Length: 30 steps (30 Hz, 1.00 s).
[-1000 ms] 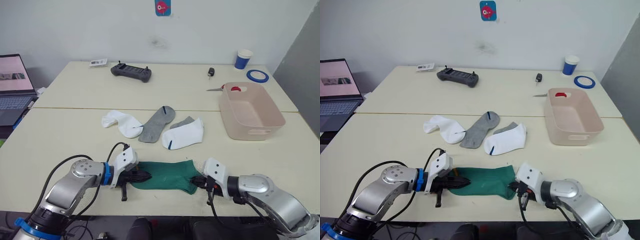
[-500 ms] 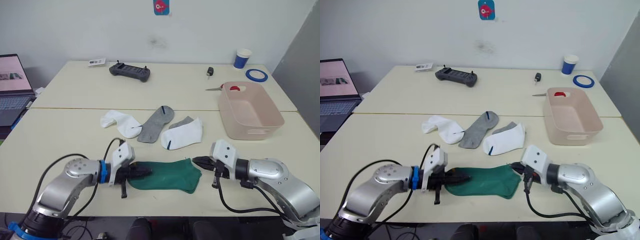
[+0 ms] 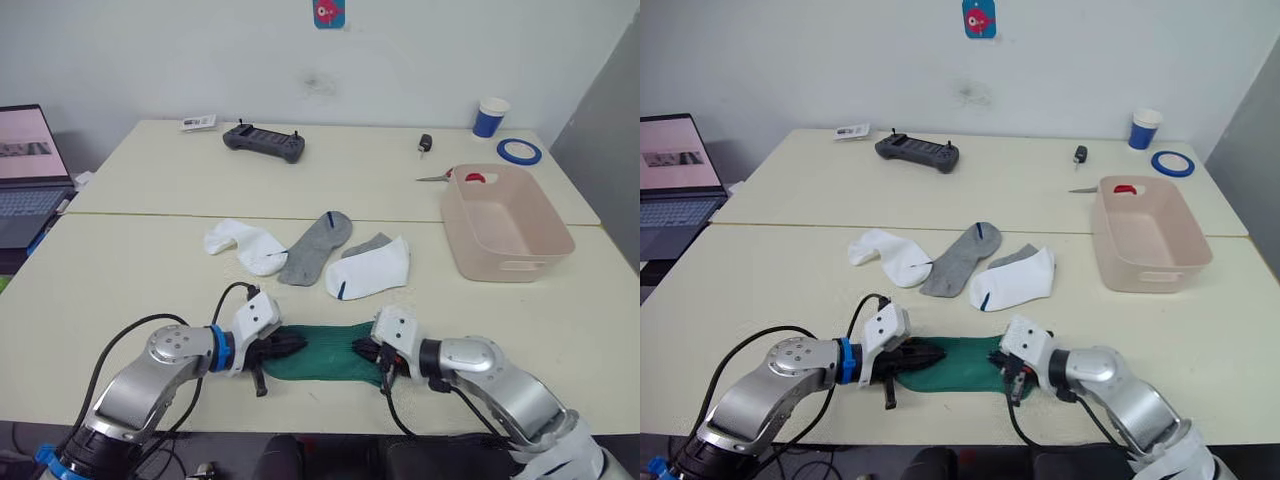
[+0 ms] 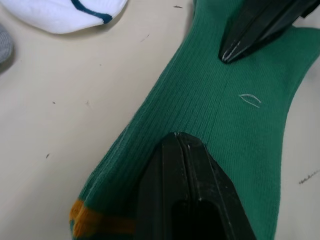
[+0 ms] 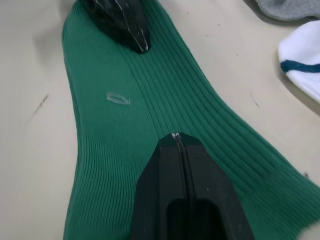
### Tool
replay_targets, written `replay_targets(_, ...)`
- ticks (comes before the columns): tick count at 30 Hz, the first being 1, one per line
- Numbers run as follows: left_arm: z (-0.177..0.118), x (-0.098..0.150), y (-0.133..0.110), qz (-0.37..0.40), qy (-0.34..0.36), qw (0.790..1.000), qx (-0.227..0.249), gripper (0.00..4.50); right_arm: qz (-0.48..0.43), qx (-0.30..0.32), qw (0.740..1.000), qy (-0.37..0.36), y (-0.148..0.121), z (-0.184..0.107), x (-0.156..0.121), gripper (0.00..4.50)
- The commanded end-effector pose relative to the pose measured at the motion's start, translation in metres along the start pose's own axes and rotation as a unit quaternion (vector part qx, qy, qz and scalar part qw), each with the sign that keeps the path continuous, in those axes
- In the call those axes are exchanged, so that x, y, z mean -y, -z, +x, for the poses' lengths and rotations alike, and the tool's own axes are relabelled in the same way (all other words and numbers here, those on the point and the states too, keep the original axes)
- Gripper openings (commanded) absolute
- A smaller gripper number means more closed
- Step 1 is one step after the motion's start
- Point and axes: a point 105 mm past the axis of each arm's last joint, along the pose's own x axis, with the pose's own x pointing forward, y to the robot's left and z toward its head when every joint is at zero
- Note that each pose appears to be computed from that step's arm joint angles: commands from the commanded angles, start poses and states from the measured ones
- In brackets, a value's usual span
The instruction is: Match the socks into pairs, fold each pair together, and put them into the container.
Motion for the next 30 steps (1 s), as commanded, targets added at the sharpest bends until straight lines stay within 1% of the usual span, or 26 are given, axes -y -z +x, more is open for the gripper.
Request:
replay_targets(1, 0.0, 0.0, 0.024, -0.005, -0.009, 0.999, -0.049, 0.0, -0.001, -0.031, 0.999, 0.008, 0.016, -0.02, 0.005, 0.03)
replay_targets(4, 0.001, -0.002, 0.026, -0.007, -0.014, 0.999, -0.049, 0.0, -0.004, -0.052, 0.998, 0.019, 0.027, -0.034, 0.011, 0.03)
replay_targets(6, -0.001, -0.003, 0.021, -0.001, -0.015, 0.999, -0.038, 0.0, -0.021, -0.045, 0.999, 0.016, 0.024, -0.04, 0.012, 0.03)
replay_targets(7, -0.003, -0.006, 0.016, 0.008, -0.02, 0.999, -0.03, 0.0, -0.027, -0.033, 0.999, 0.014, 0.019, -0.042, 0.012, 0.03)
replay_targets(10, -0.013, -0.012, -0.01, 0.043, -0.024, 0.999, 0.005, 0.0, -0.024, 0.027, 0.999, 0.007, -0.008, -0.043, 0.012, 0.03)
replay_targets(12, -0.018, -0.007, -0.029, 0.061, -0.006, 0.998, 0.035, 0.0, -0.025, 0.052, 0.998, -0.003, -0.023, -0.042, 0.01, 0.03)
replay_targets(14, -0.022, 0.002, -0.04, 0.053, 0.024, 0.997, 0.053, 0.0, -0.014, 0.063, 0.998, -0.018, -0.031, -0.037, 0.007, 0.03)
replay_targets(16, -0.021, 0.013, -0.038, 0.048, 0.059, 0.996, 0.042, 0.0, -0.022, 0.054, 0.998, -0.038, -0.03, -0.022, 0.002, 0.03)
replay_targets(17, -0.019, 0.015, -0.035, 0.048, 0.064, 0.996, 0.035, 0.0, -0.024, 0.05, 0.997, -0.048, -0.03, -0.014, 0.0, 0.03)
replay_targets(19, -0.013, 0.014, -0.024, 0.043, 0.056, 0.997, 0.018, 0.0, -0.018, 0.038, 0.997, -0.067, -0.027, 0.002, -0.006, 0.03)
replay_targets(21, -0.009, 0.009, -0.016, 0.029, 0.038, 0.999, 0.008, 0.0, -0.013, 0.021, 0.996, -0.081, -0.02, 0.009, -0.01, 0.03)
replay_targets(25, -0.011, -0.003, 0.005, 0.039, 0.0, 0.999, -0.028, 0.0, -0.014, -0.019, 0.996, -0.091, 0.0, 0.001, -0.013, 0.03)
replay_targets(30, -0.014, 0.0, 0.026, 0.032, 0.0, 0.998, -0.058, 0.0, -0.003, -0.066, 0.996, -0.058, 0.024, -0.022, -0.001, 0.03)
